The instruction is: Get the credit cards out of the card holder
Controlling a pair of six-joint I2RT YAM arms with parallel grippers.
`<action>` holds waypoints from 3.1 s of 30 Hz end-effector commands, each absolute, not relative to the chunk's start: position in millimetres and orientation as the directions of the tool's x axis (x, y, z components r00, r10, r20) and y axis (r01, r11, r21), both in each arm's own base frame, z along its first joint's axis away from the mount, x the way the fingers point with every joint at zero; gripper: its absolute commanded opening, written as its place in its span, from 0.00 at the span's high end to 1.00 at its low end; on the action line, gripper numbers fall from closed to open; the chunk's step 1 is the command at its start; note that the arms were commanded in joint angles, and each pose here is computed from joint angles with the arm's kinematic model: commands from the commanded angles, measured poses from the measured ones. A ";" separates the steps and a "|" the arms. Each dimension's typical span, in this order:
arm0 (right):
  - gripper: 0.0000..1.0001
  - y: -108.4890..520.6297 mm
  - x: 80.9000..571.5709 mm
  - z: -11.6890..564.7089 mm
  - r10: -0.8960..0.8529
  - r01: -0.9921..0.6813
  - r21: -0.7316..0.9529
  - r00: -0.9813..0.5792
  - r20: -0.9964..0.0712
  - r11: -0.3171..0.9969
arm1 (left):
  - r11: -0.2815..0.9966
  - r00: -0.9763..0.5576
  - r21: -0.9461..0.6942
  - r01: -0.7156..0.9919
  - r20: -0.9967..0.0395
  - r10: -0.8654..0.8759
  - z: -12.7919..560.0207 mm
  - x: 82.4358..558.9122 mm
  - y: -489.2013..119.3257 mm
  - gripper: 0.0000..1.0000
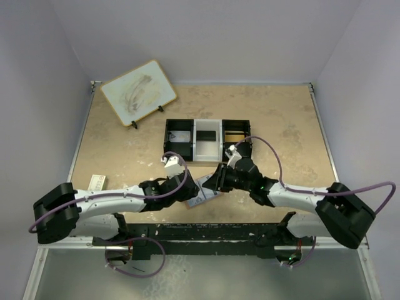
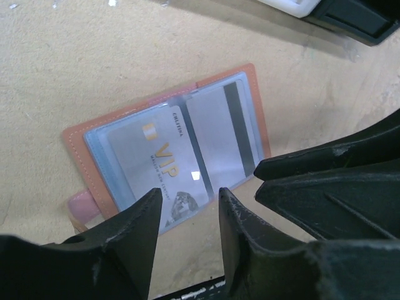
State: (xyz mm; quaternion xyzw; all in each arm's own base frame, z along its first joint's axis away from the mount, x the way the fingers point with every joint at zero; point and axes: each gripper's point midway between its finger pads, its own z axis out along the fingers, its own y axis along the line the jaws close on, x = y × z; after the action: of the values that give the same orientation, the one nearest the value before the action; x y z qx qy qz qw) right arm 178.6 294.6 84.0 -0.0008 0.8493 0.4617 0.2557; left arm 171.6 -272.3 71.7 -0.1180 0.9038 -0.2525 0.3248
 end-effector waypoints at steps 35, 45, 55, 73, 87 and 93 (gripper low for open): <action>0.71 311.9 170.0 16.0 0.048 -0.220 0.746 -0.946 -0.319 0.629 | 0.959 -0.710 -0.250 -0.132 -0.652 -0.267 20.6 160.3 -227.9 0.76; 0.83 322.1 164.8 32.5 0.083 -0.213 0.824 -0.951 -0.299 0.525 | 0.964 -0.745 -0.237 -0.119 -0.621 -0.245 -0.6 153.6 -236.7 0.87; 1.00 321.5 169.5 51.8 0.143 -0.194 0.868 -0.947 -0.287 0.457 | 0.978 -0.733 -0.176 -0.107 -0.650 -0.197 1.1 157.6 -230.3 0.92; 1.00 269.9 160.9 27.4 0.213 -0.112 0.838 -0.942 -0.261 0.534 | 0.980 -0.714 -0.186 -0.070 -0.676 -0.179 12.0 161.4 -230.6 0.94; 1.00 274.1 169.1 36.6 0.240 -0.120 0.849 -0.930 -0.276 0.514 | 0.875 -0.658 -0.479 0.068 -0.681 -0.322 89.6 176.1 -295.8 0.75; 0.98 270.2 171.7 42.2 0.273 -0.141 0.852 -0.910 -0.312 0.504 | 0.857 -0.651 -0.515 -0.026 -0.641 -0.406 58.7 177.0 -288.8 0.83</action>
State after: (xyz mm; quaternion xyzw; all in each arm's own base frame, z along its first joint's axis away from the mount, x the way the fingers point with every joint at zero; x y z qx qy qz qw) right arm 163.3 270.9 28.7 0.0383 0.8584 0.4822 0.1706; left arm 173.5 -279.3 62.2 -0.0875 0.8913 -0.2016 0.3965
